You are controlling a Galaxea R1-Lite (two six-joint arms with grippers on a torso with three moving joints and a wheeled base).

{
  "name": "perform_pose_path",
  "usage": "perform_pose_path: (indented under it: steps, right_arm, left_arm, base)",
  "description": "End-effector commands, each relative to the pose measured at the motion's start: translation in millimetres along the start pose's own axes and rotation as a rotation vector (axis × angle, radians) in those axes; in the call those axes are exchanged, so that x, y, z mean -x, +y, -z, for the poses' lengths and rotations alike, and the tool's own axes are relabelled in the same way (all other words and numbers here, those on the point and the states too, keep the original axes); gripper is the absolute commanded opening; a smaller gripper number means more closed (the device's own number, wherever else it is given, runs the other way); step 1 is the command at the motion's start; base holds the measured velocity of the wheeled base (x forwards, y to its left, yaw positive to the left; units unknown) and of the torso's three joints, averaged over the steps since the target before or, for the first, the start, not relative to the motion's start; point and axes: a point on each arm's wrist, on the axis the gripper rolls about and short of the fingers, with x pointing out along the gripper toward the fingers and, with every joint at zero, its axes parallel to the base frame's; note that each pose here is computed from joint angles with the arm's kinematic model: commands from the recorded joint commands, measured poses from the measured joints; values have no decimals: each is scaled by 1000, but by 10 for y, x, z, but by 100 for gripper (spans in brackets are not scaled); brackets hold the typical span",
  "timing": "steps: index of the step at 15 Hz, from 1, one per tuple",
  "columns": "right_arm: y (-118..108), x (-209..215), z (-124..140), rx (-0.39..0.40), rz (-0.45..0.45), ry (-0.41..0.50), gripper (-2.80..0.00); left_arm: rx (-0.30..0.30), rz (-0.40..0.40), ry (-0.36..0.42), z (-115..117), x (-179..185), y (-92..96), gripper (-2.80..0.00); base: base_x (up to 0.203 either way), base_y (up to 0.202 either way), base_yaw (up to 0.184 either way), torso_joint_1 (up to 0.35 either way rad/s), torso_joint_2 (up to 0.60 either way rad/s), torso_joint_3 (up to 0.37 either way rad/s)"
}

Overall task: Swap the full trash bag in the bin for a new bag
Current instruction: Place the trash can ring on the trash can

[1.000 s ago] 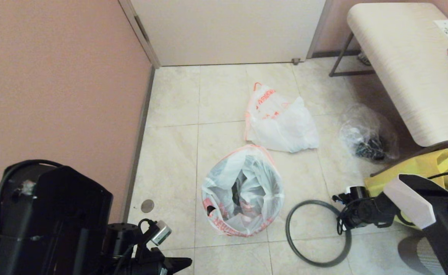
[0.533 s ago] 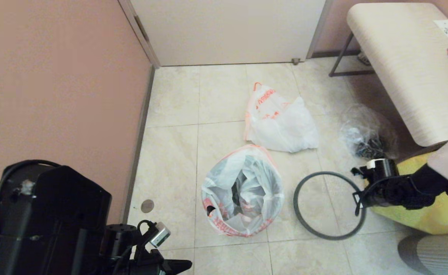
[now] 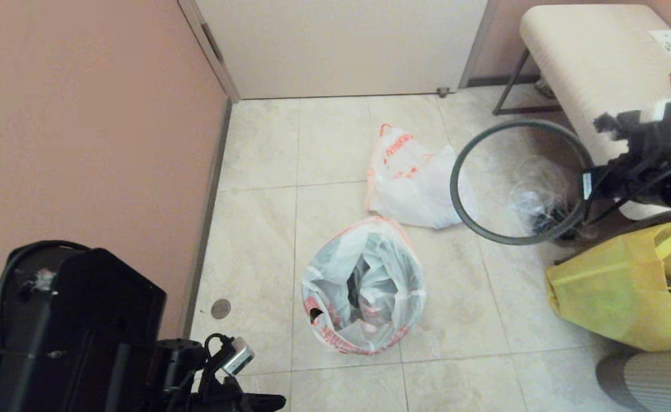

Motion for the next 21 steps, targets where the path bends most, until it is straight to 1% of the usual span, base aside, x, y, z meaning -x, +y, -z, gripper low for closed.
perform_pose_path:
  steps: [1, 2, 3, 4, 5, 6, 7, 9, 10, 11, 13, 15, 16, 19, 21]
  right_arm:
    - [71, 435, -396, -96, -85, 55, -280]
    - [221, 523, -508, -148, -158, 124, -280]
    - [439, 559, -550, -176, -231, 202, -280]
    - [752, 499, -489, -178, -300, 301, -280]
    - [1067, 441, -364, -159, -354, 402, -280]
    - [1333, 375, -230, -131, -390, 473, -280]
    - [1559, 305, -91, -101, -414, 528, -280]
    - [1943, 192, 175, -45, -445, 608, -280]
    - [2108, 152, 277, -44, -457, 625, -280]
    - [2246, 144, 325, -81, -467, 622, -280]
    - [2429, 172, 420, -85, -484, 642, -280]
    - [2551, 169, 531, -87, -481, 674, -280]
    - [2579, 135, 589, -81, -472, 687, -280]
    - [2554, 52, 666, -80, -422, 701, -280]
    - [2532, 14, 716, -55, -330, 680, -280]
  left_arm:
    - [0, 4, -3, 5, 5, 2, -280]
    - [0, 5, -3, 5, 10, 0, -280]
    - [2, 5, -1, 10, 10, -2, -280]
    - [1, 11, -4, 7, 11, -4, -280]
    - [1, 10, -5, 6, 12, 1, -280]
    - [2, 10, -4, 8, 10, 2, -280]
    - [2, 10, -4, 7, 9, 3, -280]
    - [1, 8, -7, 4, 4, 13, -280]
    - [3, 2, -12, 2, 11, 30, -280]
    - [3, 2, -13, -1, 9, 32, -280]
    - [3, 1, -13, 0, 2, 39, -280]
    - [3, -2, -4, 20, -22, 47, -280]
    - [-3, -2, -5, 19, -22, 51, -280]
    - [-2, -2, -4, 21, -20, 49, -280]
    - [-2, -2, -3, 23, -21, 50, -280]
  base:
    - [0, 0, 0, 0, 0, 0]
    - [0, 0, 0, 0, 0, 0]
    - [0, 0, 0, 0, 0, 0]
    - [0, 0, 0, 0, 0, 0]
    - [0, 0, 0, 0, 0, 0]
    - [0, 0, 0, 0, 0, 0]
    - [0, 0, 0, 0, 0, 0]
    - [0, 0, 0, 0, 0, 0]
    - [0, 0, 0, 0, 0, 0]
    - [0, 0, 0, 0, 0, 0]
    - [0, 0, 0, 0, 0, 0]
    - [0, 0, 0, 0, 0, 0]
    - [0, 0, 0, 0, 0, 0]
    - [0, 0, 0, 0, 0, 0]
    - [0, 0, 0, 0, 0, 0]
